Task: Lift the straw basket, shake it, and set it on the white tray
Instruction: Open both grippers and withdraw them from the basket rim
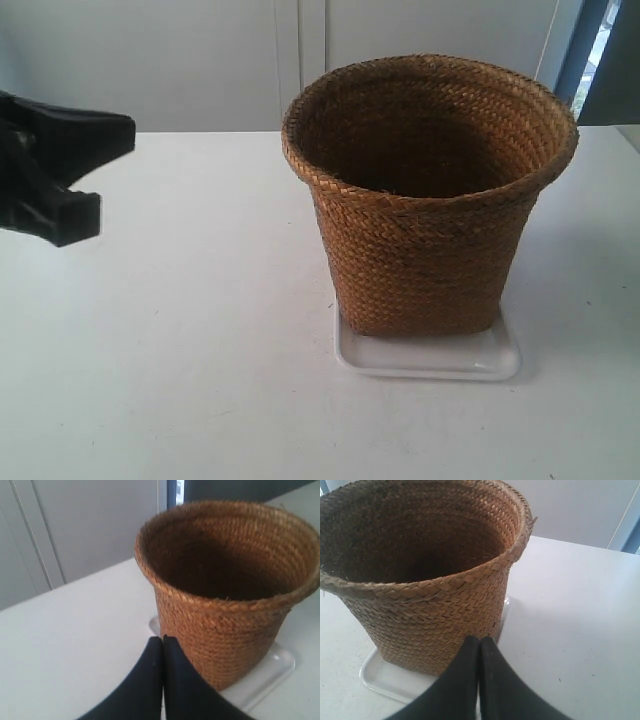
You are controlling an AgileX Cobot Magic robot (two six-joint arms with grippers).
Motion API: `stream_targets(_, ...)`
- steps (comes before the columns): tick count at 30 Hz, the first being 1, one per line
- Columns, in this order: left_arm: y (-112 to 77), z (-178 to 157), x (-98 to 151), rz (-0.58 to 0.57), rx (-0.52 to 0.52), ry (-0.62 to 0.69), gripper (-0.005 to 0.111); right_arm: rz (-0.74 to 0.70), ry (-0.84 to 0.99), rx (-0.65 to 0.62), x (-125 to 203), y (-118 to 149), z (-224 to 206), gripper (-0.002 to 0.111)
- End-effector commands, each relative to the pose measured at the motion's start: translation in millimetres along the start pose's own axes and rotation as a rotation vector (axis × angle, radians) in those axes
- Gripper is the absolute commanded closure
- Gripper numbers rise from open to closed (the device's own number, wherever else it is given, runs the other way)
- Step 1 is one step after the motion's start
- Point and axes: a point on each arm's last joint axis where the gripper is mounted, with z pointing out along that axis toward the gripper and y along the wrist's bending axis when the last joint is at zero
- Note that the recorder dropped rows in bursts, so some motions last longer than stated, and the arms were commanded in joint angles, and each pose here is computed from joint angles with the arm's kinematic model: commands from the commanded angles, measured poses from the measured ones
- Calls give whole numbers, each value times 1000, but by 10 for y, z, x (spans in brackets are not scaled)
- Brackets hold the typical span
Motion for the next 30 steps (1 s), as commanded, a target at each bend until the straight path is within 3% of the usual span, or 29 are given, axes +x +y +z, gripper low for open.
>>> stream_targets(1,-13,-255,-34,36,5,-72,107,11,-15,6,-4,-4,-14,108)
stream_targets(8,-35,-381,104,39,31,82,107,11,-15,6,-4,-4,-14,108)
stream_targets(22,-47,-466,163,67,45,145,107,11,-15,6,-4,-4,-14,108)
stream_targets(25,8,-531,271,117,12,209,107,9,-15,7,-3,-5,-14,108)
stream_targets(30,189,-675,507,61,-161,232,107,9,-15,7,-3,-5,-14,108)
